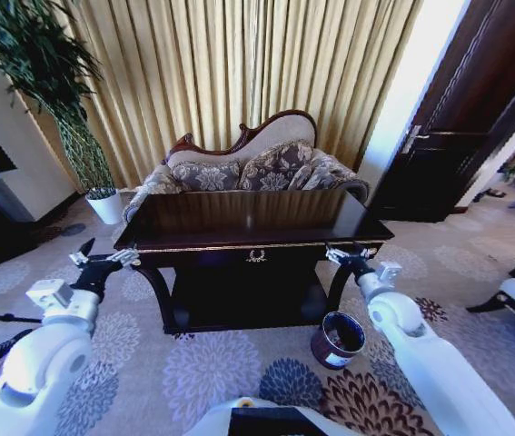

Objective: Move to the front of the table and place the trash on the table into the trash bin.

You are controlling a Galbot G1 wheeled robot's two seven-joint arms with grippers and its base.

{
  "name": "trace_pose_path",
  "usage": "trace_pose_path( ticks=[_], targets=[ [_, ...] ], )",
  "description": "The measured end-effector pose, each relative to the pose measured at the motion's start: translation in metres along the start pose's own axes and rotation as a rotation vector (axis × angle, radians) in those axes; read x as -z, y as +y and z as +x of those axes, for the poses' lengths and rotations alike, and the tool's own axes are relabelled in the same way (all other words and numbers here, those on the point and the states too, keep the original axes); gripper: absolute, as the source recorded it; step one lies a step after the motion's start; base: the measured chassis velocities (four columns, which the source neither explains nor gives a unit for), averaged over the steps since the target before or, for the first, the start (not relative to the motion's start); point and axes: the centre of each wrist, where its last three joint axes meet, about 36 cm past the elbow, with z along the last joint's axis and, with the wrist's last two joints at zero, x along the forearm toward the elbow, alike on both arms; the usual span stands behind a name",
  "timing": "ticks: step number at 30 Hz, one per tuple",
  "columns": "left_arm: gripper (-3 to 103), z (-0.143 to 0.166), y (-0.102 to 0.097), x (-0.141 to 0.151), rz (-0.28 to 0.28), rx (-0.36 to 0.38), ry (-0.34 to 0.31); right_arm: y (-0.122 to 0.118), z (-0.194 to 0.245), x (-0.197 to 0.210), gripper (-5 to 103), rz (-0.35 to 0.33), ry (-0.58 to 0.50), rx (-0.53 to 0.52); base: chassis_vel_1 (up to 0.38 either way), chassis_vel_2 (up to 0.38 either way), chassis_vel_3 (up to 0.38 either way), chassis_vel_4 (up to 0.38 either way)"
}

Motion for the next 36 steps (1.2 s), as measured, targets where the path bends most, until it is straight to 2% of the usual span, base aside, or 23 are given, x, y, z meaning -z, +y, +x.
trace_pose_path(
  ticks=[7, 13, 19, 36],
  targets=[
    [100, 0.008, -0.001, 0.003, 0.011, -0.008, 0.014, 0.021, 0.016, 0.021, 100, 0.018, -0.018, 0.040, 0.000, 0.000, 0.000, 0.000],
    [100, 0.009, -0.005, 0.017, -0.033, -0.037, 0.001, 0.036, 0.029, 0.031, 100, 0.038, -0.003, 0.061, 0.000, 0.000, 0.000, 0.000],
    [100, 0.011, -0.009, 0.027, -0.038, -0.050, -0.019, 0.033, 0.026, 0.019, 100, 0.049, 0.032, 0.039, 0.000, 0.000, 0.000, 0.000],
    [100, 0.015, -0.012, 0.032, -0.053, -0.067, -0.030, 0.042, 0.041, 0.026, 100, 0.040, 0.014, 0.049, 0.000, 0.000, 0.000, 0.000]
  ],
)
